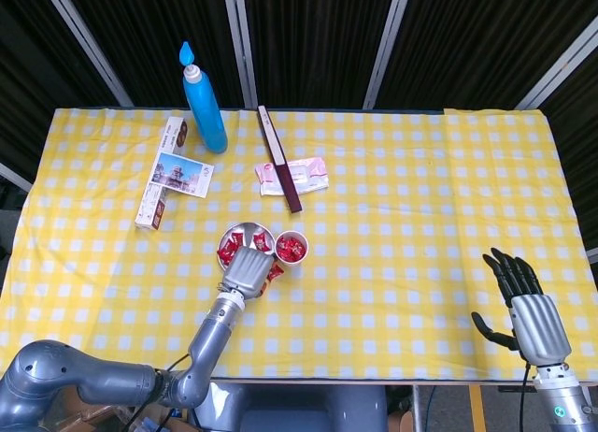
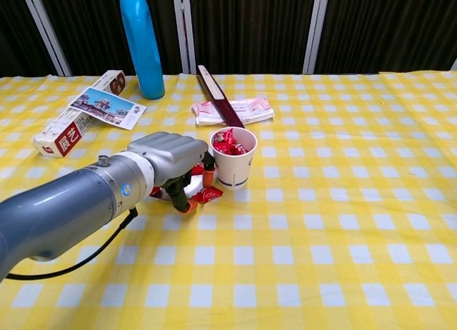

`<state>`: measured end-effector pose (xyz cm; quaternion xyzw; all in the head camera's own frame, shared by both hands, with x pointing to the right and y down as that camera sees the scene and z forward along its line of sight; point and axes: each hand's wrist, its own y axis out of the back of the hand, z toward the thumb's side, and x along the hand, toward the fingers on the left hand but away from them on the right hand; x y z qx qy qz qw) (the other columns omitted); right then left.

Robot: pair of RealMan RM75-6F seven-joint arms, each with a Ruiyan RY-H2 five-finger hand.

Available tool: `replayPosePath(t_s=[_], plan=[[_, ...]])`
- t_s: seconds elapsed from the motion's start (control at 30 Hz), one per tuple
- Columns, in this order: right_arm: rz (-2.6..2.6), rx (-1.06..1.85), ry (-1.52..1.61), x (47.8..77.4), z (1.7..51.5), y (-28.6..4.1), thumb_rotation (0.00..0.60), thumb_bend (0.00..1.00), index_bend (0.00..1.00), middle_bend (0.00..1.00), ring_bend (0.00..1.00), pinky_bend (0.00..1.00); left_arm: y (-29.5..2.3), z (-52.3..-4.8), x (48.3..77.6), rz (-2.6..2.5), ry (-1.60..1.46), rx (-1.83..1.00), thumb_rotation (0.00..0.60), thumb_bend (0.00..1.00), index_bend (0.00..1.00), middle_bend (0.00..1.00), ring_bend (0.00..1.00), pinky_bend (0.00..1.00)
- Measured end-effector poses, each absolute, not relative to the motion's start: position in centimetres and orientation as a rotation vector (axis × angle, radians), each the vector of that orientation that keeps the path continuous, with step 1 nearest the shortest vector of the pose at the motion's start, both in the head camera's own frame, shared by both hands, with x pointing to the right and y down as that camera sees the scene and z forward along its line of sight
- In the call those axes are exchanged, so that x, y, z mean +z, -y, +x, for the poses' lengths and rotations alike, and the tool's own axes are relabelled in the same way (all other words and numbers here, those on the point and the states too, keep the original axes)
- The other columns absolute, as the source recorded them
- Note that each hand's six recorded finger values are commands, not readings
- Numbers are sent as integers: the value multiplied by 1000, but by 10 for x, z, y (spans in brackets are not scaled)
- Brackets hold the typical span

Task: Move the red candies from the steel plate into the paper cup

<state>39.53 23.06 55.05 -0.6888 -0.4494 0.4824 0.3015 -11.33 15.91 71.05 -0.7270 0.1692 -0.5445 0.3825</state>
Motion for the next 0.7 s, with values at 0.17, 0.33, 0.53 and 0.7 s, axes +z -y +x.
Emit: replayPosePath(t_s=[0.17,0.33,0.53,0.7], plan=[[-1827,1279,1192,550,395,-231,600,388,0,0,0,0,-158,-112,708,-1854,-439,-1378,600,366,405,966,987,1000],[-1828,1279,1193,550,395,-231,600,388,0,0,0,0,-157,-110,705,-1857,-446,-1366,600,366,405,966,987,1000],[-1828,1277,1194,550,395,-231,600,388,0,0,0,0,-159,-108,706,-1861,-439,-1368,600,367,406,966,987,1000],[-1827,1275,1198,549,395,-231,600,387,0,0,0,0,-160,-109,709,-1856,-429,-1377,600,367,412,966,987,1000]])
